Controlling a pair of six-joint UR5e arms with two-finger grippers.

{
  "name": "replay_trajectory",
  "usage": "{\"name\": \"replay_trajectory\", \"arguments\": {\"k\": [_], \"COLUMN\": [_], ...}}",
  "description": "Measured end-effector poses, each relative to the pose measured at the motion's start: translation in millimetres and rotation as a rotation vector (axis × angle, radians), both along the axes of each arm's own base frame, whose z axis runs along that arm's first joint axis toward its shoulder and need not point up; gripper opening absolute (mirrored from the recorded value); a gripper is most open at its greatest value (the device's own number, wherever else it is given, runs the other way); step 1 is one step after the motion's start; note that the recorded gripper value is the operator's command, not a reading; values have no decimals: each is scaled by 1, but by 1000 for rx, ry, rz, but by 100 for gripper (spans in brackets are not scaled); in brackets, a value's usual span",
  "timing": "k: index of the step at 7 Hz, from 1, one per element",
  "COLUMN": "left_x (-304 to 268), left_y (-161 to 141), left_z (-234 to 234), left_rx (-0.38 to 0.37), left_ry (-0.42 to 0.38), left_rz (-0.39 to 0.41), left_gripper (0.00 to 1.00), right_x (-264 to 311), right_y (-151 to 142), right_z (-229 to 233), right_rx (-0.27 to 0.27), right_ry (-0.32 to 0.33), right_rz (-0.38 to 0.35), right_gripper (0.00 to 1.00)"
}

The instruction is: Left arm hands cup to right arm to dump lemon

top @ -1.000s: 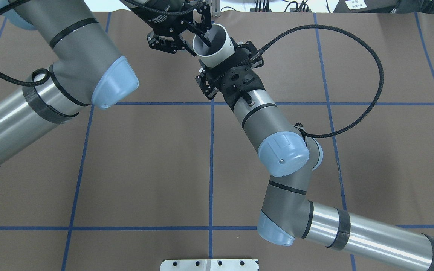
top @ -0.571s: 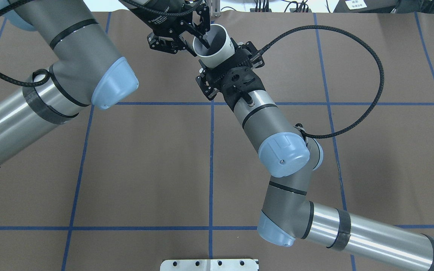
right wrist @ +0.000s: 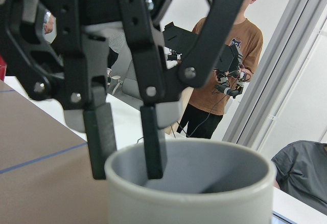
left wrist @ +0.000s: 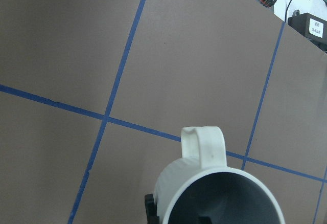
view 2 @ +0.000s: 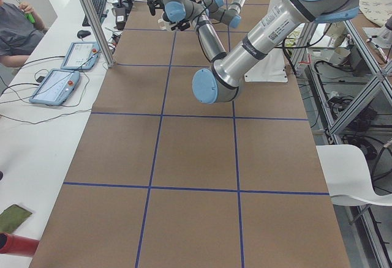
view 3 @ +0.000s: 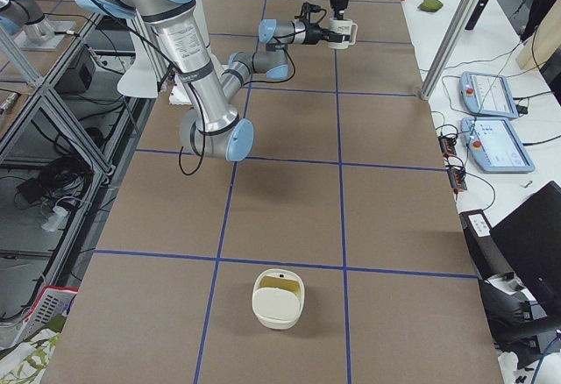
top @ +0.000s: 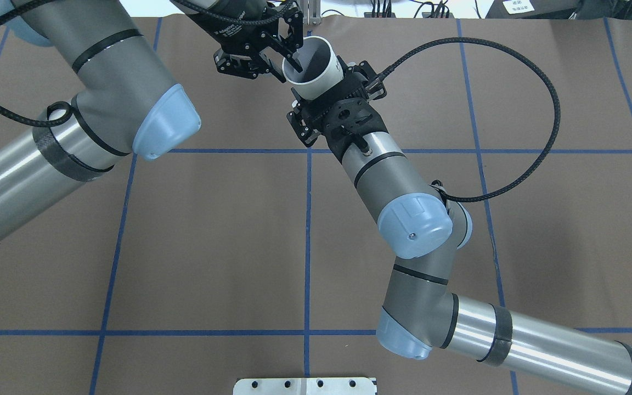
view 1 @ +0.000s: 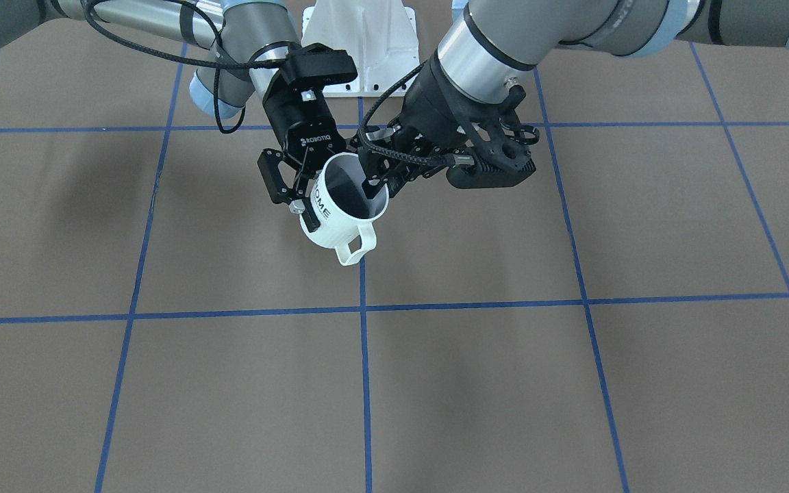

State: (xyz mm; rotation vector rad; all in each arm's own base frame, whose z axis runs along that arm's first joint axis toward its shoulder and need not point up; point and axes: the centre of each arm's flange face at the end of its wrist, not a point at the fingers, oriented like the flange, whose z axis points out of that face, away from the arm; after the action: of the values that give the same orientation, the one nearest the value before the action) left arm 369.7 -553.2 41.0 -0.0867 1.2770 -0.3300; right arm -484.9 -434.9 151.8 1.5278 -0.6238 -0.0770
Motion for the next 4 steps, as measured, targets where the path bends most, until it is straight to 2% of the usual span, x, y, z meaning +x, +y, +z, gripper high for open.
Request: {"name": "replay_trajectory", "arguments": {"k": [1,2,3,4], "left_x": [0,1,1,1], "left_y": [0,0,0,0], "left_z": [1,1,2,2], "left_rx": [-1,-1,-2,-2], "left_ry": [-1,-2,-3,-4], "left_rz": [0,0,0,1], "left_gripper": [23,6,0,0], "right_x": [0,0,0,0], "right_y": [0,0,0,0], "right_z": [-1,-2,-2,-2], "right_rx": [1,2,2,1], "right_ry": [-1,-1,1,2], "right_rz": [0,0,0,1], "right_gripper": [0,0,72,97]}}
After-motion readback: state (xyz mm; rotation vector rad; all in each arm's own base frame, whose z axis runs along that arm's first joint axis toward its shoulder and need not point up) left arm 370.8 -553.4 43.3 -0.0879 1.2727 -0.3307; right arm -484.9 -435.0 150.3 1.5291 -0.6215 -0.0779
